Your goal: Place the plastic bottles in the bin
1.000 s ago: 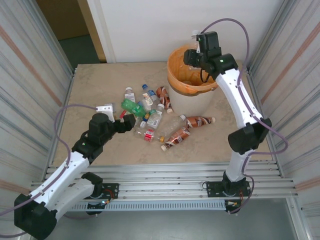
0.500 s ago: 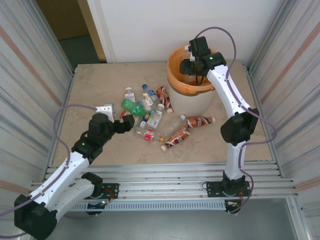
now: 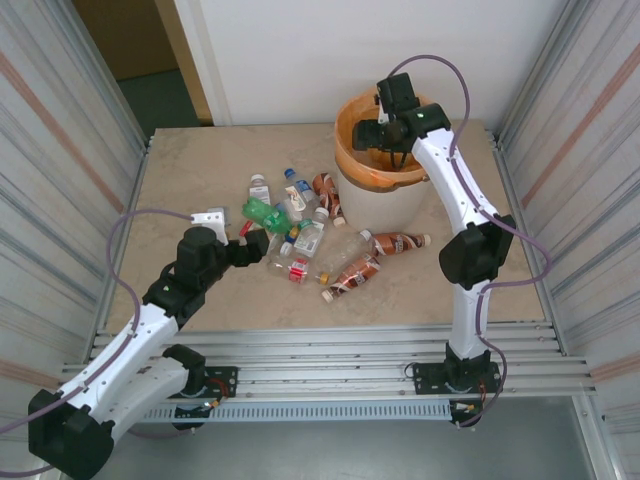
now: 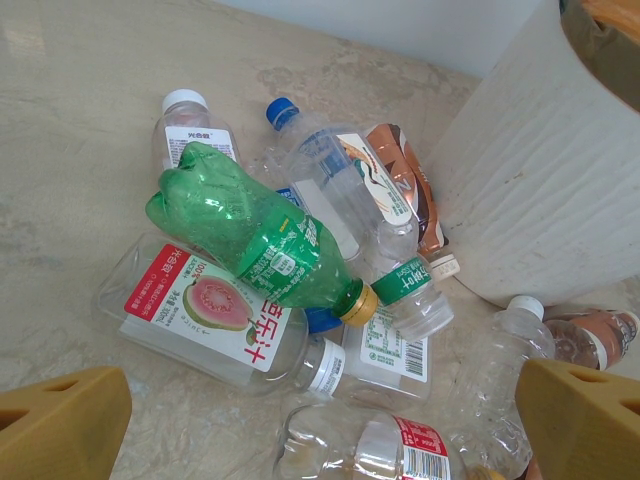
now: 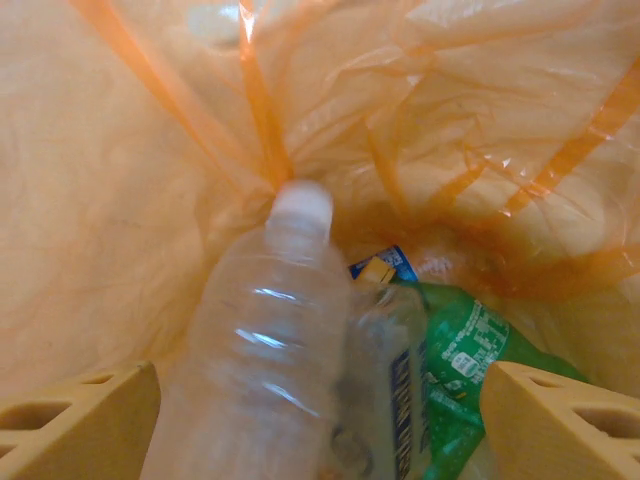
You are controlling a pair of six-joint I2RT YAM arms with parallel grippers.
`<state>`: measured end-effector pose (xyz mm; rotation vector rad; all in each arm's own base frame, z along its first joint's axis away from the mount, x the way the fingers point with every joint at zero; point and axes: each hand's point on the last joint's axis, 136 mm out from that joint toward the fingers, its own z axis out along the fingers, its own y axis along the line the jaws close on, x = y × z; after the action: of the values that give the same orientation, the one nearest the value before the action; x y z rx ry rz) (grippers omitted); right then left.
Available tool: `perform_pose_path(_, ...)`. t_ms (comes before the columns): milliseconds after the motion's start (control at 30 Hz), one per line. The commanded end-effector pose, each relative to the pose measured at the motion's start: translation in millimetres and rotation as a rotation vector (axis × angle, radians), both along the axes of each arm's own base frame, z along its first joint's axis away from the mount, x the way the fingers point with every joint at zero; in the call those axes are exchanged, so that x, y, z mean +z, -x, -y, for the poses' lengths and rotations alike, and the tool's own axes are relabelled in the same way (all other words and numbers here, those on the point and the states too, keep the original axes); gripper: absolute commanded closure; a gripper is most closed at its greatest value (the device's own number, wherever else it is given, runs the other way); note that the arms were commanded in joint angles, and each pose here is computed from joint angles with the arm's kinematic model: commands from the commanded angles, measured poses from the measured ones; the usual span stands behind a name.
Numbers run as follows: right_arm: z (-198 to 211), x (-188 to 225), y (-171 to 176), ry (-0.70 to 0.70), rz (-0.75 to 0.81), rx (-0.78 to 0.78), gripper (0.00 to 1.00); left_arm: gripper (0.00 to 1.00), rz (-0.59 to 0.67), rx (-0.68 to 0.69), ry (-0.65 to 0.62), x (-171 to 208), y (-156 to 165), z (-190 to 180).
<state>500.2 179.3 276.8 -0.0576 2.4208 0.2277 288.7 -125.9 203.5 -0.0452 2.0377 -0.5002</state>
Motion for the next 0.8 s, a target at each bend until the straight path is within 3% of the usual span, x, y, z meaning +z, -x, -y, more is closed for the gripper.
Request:
perform_pose_path(0, 7.1, 29.0, 3.5, -0.001, 0.055, 0.003, 0.13, 0.01, 0.009, 0.02, -0.015, 0.3, 0.7, -6.5)
perform_pose_path(233, 11.9, 68.7, 13.3, -0.02, 0.136, -0.004, 0.08, 0.01, 0.021, 0.017, -0.018, 3.0, 1.8, -7.1)
perform_pose_path(467, 16.2, 115.1, 45.4, -0.024, 0.223, -0.025, 0.04, 0.01, 0.023, 0.018, -0.02, 2.2, 1.2, -7.2)
perform_pose_path(600, 14.3, 124.2, 69.2, 0.041, 0.253, -0.053, 0.0, 0.01, 0.023, 0.02, -0.024, 1.6, 1.0, -7.8)
perform_pose_path(767, 10.0, 120.3, 109.4, 0.111, 0.297, -0.103, 0.02, 0.01, 0.007, 0.038, -0.035, -1.9, -0.2, -10.8)
